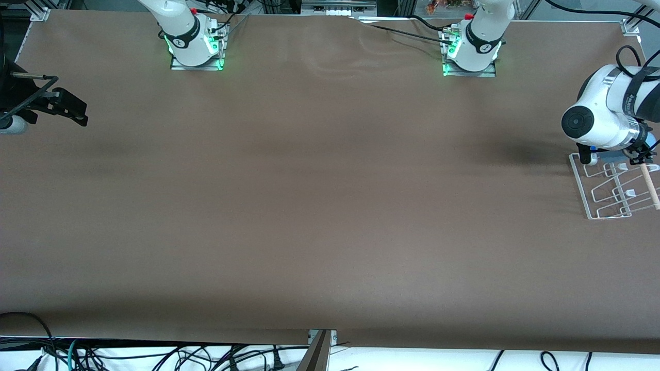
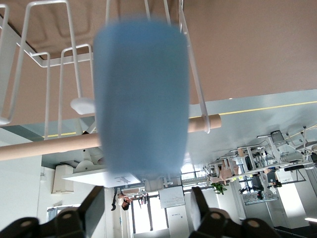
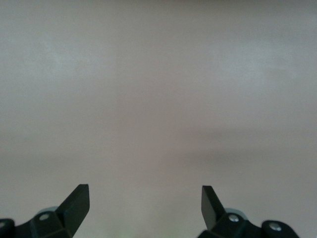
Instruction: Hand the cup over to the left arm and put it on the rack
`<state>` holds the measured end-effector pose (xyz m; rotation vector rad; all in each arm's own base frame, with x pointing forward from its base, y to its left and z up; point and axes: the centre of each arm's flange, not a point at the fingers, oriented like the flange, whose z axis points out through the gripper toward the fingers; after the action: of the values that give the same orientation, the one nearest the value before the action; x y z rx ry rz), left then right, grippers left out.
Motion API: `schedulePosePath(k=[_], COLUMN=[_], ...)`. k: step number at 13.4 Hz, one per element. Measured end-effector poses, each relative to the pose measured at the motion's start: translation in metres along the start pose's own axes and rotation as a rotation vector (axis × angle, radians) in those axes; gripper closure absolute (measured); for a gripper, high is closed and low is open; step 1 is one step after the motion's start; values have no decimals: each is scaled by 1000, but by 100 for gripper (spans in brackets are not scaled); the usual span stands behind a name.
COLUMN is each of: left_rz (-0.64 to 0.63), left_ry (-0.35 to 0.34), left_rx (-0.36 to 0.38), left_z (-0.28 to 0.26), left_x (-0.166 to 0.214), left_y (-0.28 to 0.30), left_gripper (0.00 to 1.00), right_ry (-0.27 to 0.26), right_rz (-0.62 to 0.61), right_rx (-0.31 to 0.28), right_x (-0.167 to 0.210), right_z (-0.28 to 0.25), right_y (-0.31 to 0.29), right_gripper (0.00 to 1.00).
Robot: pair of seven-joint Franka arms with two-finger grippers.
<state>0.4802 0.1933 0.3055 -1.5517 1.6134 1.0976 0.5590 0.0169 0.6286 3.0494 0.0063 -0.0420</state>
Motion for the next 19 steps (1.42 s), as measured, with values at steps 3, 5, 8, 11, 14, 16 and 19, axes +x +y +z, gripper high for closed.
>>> schedulePosePath(k=[3, 5, 8, 11, 14, 16, 19], left_rz=[-15, -56, -254, -454, -543, -580, -772], left_ry=[-7, -6, 188, 388, 456, 536, 616], left_rx=[6, 19, -8, 54, 131, 83, -12], left_z=[-4, -16, -80, -176, -253, -291, -337], left_x=[-8, -22, -50, -95, -138, -156, -186], left_y=[0, 0, 4, 10, 12, 19, 32], left_gripper=[0, 0, 0, 0, 0, 0, 0], right_ry=[-2, -2, -2, -4, -6, -7, -10], right_rz=[1, 2, 2, 2, 2, 1, 1], right_rx=[0, 0, 0, 0, 0, 1, 9], right_x=[0, 1, 1, 1, 2, 3, 3], right_z=[1, 1, 1, 2, 4, 5, 6], right_y=[1, 1, 1, 1, 1, 1, 0], right_gripper=[0, 0, 0, 0, 0, 0, 0])
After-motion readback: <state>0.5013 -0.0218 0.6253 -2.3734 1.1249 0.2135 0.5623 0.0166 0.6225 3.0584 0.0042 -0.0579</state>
